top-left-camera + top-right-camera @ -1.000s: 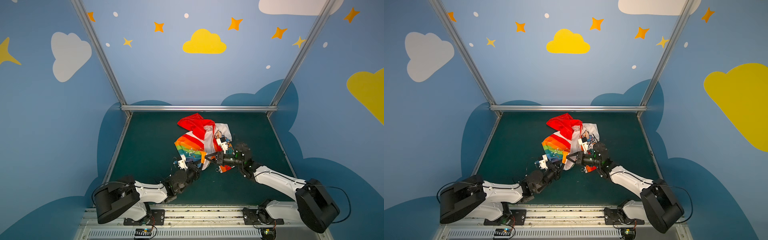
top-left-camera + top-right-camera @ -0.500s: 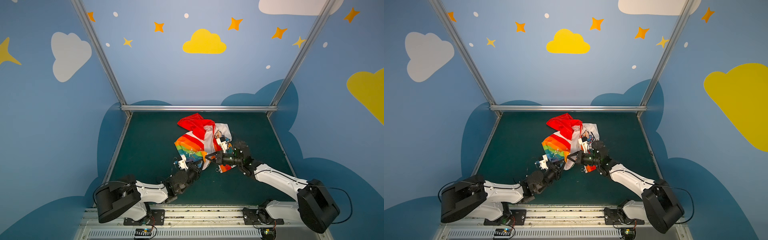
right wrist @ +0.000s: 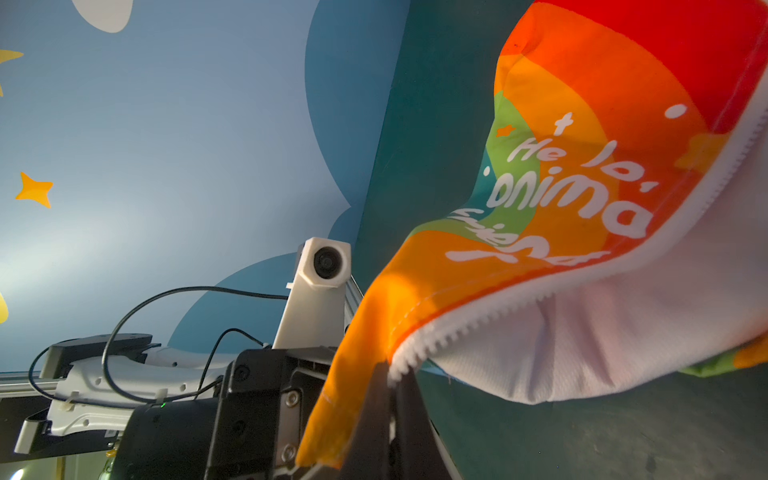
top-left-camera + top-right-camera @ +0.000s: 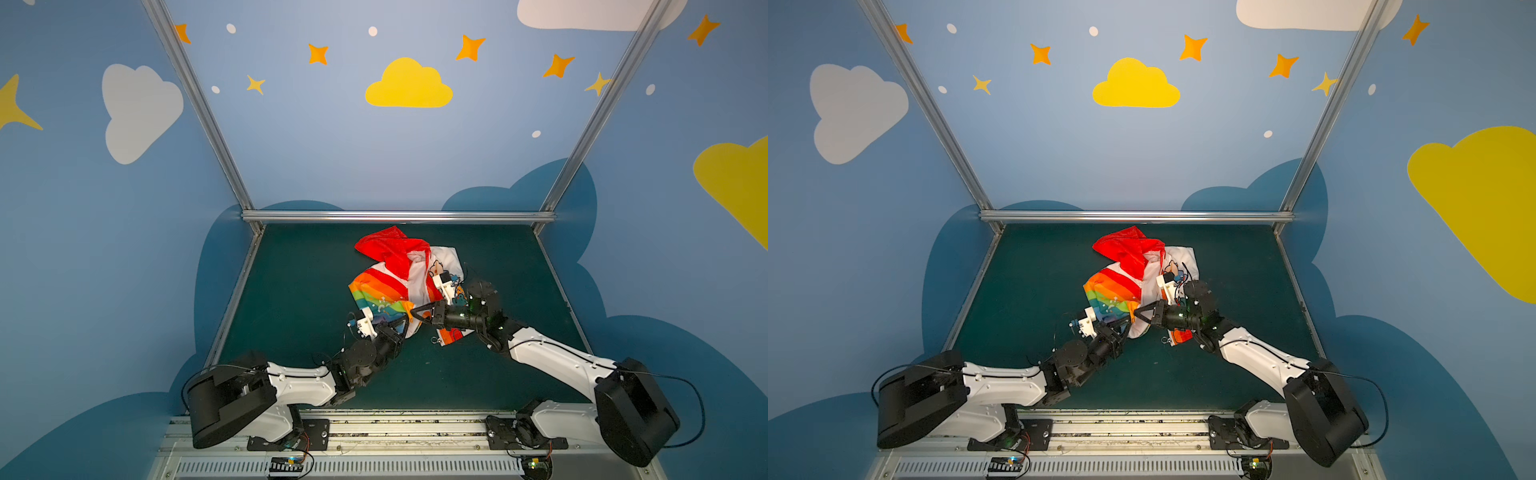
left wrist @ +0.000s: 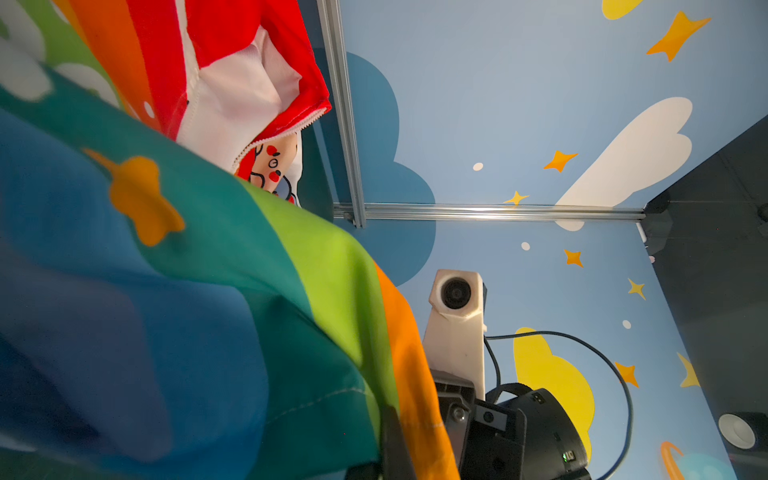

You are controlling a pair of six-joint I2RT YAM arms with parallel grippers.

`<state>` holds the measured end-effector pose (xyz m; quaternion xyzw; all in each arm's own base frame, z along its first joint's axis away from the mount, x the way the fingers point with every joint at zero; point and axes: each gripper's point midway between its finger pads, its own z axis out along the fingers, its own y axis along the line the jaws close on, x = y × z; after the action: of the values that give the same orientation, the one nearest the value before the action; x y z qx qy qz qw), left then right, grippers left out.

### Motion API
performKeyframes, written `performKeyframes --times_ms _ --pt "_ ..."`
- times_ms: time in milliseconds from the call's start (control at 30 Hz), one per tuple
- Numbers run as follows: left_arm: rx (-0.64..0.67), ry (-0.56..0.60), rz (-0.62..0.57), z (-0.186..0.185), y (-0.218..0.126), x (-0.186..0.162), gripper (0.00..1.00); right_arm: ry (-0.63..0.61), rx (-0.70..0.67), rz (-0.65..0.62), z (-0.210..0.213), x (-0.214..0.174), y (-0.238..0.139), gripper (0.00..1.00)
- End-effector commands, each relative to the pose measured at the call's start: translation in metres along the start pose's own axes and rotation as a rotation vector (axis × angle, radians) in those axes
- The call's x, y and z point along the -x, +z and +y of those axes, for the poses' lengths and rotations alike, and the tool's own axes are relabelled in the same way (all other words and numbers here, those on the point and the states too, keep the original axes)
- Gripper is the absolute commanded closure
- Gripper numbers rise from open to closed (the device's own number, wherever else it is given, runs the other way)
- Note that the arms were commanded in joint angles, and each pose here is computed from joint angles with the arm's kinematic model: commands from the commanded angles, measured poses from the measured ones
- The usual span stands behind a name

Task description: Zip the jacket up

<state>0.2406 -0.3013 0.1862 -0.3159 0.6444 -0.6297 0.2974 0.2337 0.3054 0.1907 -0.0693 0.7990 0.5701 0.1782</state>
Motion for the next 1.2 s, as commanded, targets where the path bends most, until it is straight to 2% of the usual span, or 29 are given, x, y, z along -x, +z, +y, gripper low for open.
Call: performKeyframes --times_ms 0,200,567,667,767,867,1033,1167 --pt "-0.022 0.018 0.015 -0.011 0.003 -0.005 0.96 -0.019 0.0 0.013 0.003 0.0 0.0 1.0" --pt "-0.072 0.072 0.048 -0.028 0.005 -0.013 0.9 -0.012 0.004 0.016 0.001 -0.002 0.0 1.0" --pt "-0.046 0.09 0.046 -0.025 0.008 -0.014 0.87 -0.019 0.021 0.011 0.006 -0.004 -0.003 1.0" --pt "-0.04 0.093 0.042 -0.023 0.007 -0.012 0.82 -0.021 0.019 0.014 0.006 -0.005 -0.004 1.0" --pt "-0.038 0.086 0.04 -0.021 0.007 -0.012 0.63 -0.018 0.016 0.014 0.005 -0.005 -0.004 1.0" --pt "-0.035 0.078 0.041 -0.019 0.007 -0.012 0.58 -0.016 0.021 0.014 0.005 -0.004 -0.003 1.0" --pt "-0.033 0.072 0.039 -0.017 0.007 -0.011 0.52 -0.013 0.023 0.021 0.006 -0.005 -0.003 1.0" --pt "-0.021 0.072 0.033 -0.013 0.006 -0.01 0.56 -0.018 0.02 0.022 0.006 -0.006 -0.004 1.0"
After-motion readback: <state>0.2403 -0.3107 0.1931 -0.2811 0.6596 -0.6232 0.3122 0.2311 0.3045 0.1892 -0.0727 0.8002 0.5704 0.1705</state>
